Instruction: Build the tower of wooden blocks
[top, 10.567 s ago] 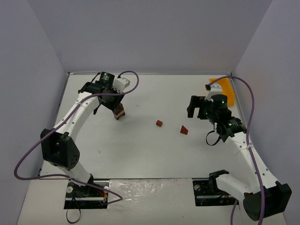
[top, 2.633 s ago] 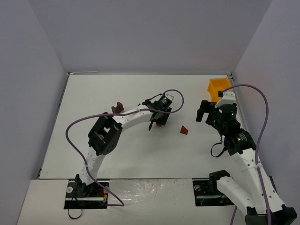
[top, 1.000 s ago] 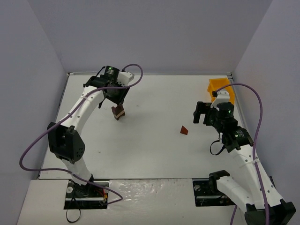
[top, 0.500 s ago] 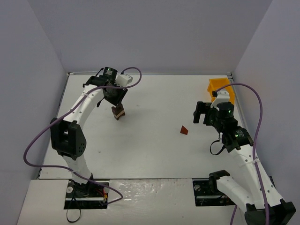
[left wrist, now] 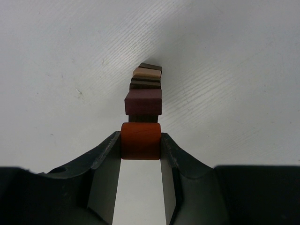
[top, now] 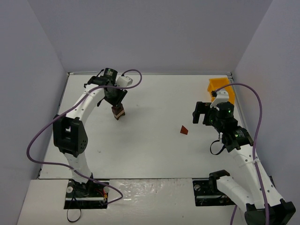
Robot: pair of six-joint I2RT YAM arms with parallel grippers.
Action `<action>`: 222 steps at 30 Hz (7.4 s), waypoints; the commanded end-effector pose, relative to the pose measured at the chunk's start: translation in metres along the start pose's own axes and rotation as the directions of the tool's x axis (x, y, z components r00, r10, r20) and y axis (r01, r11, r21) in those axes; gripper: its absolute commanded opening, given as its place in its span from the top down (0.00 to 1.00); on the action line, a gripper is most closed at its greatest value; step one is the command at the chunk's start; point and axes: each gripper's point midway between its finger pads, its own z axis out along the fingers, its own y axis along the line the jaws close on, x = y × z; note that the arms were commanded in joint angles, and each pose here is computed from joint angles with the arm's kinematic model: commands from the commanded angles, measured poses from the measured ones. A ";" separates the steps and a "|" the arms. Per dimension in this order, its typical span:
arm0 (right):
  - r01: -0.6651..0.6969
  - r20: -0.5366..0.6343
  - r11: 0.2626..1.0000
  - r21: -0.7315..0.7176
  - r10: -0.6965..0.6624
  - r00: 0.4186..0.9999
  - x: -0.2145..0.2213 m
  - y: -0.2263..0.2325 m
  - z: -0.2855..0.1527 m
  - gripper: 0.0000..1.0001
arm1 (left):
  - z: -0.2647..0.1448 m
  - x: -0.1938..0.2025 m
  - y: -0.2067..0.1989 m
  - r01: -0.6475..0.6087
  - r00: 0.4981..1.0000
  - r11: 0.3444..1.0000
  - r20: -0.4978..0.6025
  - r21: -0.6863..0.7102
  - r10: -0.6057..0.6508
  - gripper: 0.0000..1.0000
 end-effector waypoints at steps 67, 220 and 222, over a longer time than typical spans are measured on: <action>-0.001 0.049 0.999 -0.041 0.003 0.999 -0.018 0.008 0.002 0.00 | -0.045 -0.050 0.018 0.021 0.985 0.997 0.171 -0.070 -0.009 0.45; -0.274 -0.247 0.532 -0.801 0.123 0.961 -0.068 0.238 -0.030 0.98 | -0.170 -0.076 -0.210 -0.440 0.427 0.898 0.883 0.013 0.196 1.00; -0.275 -0.246 0.545 -0.792 0.127 0.961 -0.066 0.236 -0.028 0.87 | -0.169 -0.075 -0.210 -0.436 0.431 0.900 0.881 0.016 0.193 1.00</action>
